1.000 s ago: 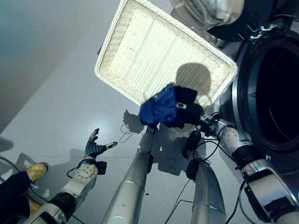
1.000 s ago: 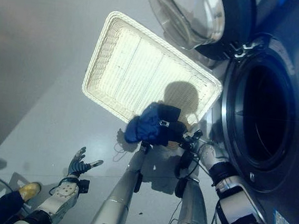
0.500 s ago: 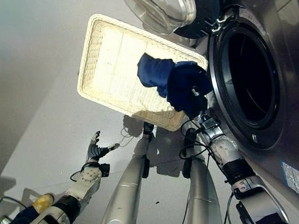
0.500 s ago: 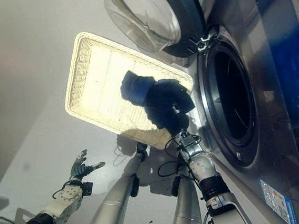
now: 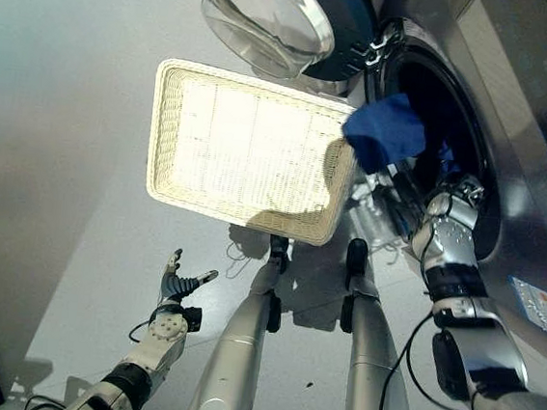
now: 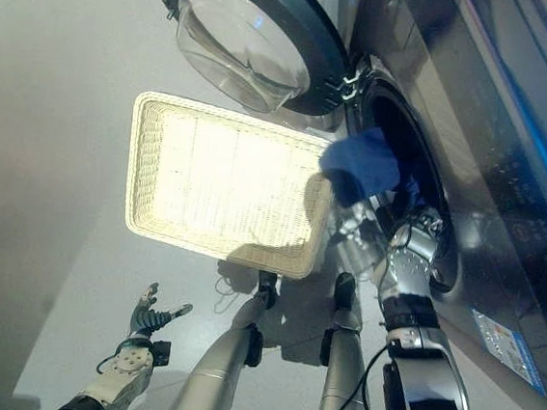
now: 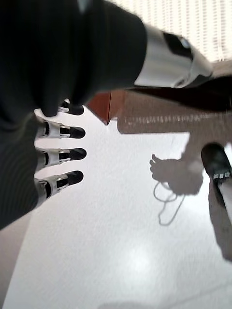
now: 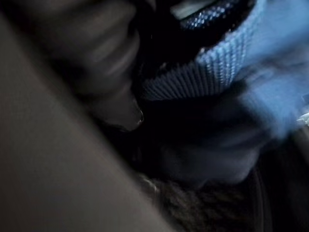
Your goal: Put the clothes into the washing machine.
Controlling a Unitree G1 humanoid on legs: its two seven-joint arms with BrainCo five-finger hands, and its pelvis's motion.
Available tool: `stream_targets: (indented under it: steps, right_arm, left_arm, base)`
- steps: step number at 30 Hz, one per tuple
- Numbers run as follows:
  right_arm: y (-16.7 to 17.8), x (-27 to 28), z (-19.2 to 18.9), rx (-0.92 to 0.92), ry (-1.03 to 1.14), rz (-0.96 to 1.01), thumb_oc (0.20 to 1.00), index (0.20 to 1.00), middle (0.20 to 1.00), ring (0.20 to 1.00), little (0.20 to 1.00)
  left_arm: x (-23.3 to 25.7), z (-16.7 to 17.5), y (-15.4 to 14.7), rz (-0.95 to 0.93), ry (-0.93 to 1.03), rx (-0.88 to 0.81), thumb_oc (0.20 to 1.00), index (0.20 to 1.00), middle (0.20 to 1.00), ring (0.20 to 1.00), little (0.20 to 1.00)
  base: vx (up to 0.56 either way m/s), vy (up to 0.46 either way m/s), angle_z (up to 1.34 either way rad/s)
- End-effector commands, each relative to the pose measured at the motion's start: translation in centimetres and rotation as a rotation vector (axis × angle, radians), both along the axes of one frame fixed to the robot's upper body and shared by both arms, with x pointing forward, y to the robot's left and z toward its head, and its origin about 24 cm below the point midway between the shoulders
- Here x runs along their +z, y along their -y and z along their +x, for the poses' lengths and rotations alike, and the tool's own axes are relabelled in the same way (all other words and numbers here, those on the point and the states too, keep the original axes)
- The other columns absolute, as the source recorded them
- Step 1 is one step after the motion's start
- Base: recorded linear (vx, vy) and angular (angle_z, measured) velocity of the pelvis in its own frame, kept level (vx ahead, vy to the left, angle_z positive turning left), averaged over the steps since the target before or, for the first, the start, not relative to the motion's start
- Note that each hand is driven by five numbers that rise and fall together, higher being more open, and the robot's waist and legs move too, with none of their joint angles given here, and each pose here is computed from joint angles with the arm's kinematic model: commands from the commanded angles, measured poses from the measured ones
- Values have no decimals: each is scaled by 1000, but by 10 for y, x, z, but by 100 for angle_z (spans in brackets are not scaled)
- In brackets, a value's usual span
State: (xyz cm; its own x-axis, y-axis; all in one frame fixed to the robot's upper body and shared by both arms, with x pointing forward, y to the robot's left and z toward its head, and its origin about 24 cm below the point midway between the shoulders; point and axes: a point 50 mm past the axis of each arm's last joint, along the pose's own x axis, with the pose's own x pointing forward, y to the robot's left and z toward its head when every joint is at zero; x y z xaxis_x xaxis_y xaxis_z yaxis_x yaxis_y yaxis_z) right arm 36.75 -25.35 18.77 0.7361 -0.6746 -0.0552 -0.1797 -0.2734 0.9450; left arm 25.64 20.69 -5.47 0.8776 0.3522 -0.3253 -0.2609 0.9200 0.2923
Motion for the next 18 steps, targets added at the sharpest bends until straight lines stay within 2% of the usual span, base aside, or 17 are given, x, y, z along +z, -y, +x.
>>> stream_targets:
  steps: [1,3,6,9,11,13,18]
  right_arm:
    - [122,64,-100,-710,259,245,200,200,200,200,200]
    - [143,60,-121,-821,228,376,200,200,200,200,200]
    - [162,55,-139,-880,182,468,200,200,200,200,200]
    - [171,50,-143,-864,140,453,200,200,200,200,200]
    - [170,54,-137,-798,157,371,200,200,200,200,200]
    - [152,60,-105,-599,193,168,1000,1000,1000,1000,1000]
    - [113,50,-58,-339,190,-31,1000,1000,1000,1000,1000]
  left_arm:
    - [-5,-10,-21,26,-42,49,1000,1000,1000,1000,1000]
    - [-4,-11,-28,37,-55,40,1000,1000,1000,1000,1000]
    - [-2,-12,-38,48,-64,19,1000,1000,1000,1000,1000]
    - [-2,-14,-41,43,-70,8,1000,1000,1000,1000,1000]
    - [-4,-15,-39,36,-79,-7,1000,1000,1000,1000,1000]
    - [-7,-16,-29,35,-93,-47,1000,1000,1000,1000,1000]
    - [-10,-18,-18,38,-120,-84,1000,1000,1000,1000,1000]
  base:
    - [91,-17,0]
    - [124,-69,7]
    - [85,-88,9]
    - [77,-44,5]
    - [99,-14,4]
    - [106,-52,4]
    - [44,-43,1]
